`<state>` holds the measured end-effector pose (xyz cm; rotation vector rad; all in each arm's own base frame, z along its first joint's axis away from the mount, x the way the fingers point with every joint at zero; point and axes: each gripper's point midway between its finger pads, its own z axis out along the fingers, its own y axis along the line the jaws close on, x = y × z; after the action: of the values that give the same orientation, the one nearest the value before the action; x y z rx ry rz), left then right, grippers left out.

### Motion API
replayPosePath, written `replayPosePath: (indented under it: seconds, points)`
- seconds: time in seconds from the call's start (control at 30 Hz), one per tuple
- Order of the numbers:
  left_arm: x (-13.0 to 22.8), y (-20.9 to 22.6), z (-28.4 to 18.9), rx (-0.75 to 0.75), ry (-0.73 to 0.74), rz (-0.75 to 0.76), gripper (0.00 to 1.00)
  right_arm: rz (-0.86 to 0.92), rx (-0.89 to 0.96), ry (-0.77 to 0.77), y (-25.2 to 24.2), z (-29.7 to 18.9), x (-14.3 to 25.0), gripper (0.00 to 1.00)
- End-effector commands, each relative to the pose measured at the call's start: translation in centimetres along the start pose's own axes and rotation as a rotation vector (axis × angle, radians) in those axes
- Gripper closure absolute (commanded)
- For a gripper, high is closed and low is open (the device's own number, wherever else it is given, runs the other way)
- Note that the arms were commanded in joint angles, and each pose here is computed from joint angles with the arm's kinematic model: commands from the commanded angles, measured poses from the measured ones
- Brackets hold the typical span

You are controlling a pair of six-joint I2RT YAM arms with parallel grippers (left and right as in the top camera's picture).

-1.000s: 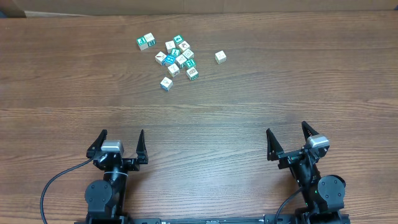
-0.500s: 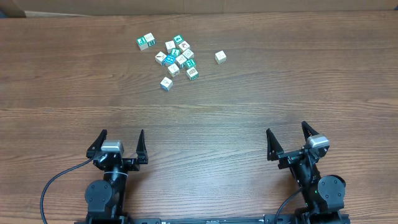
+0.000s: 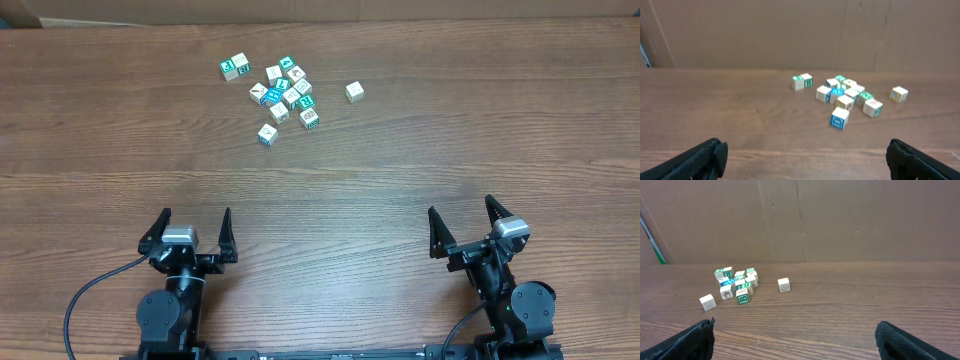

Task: Form a horizontal line
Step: 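Raise the left arm and swing the left gripper toward the block cluster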

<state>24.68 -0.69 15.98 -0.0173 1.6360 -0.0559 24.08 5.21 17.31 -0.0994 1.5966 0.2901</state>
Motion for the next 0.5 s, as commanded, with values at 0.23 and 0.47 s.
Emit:
replayPosePath:
  seconds: [0.23,0.47]
  points:
    - [-11.4,-2.9,-3.3,0.148,-0.268,0.030,0.00,-0.005,0.010,-0.006,-0.2,0.0,0.1,0.00]
    - [-23.1,-4.8,-10.7,0.238,-0.545,0.068,0.00,-0.005,0.010,-0.006,-0.2,0.0,0.1,0.00]
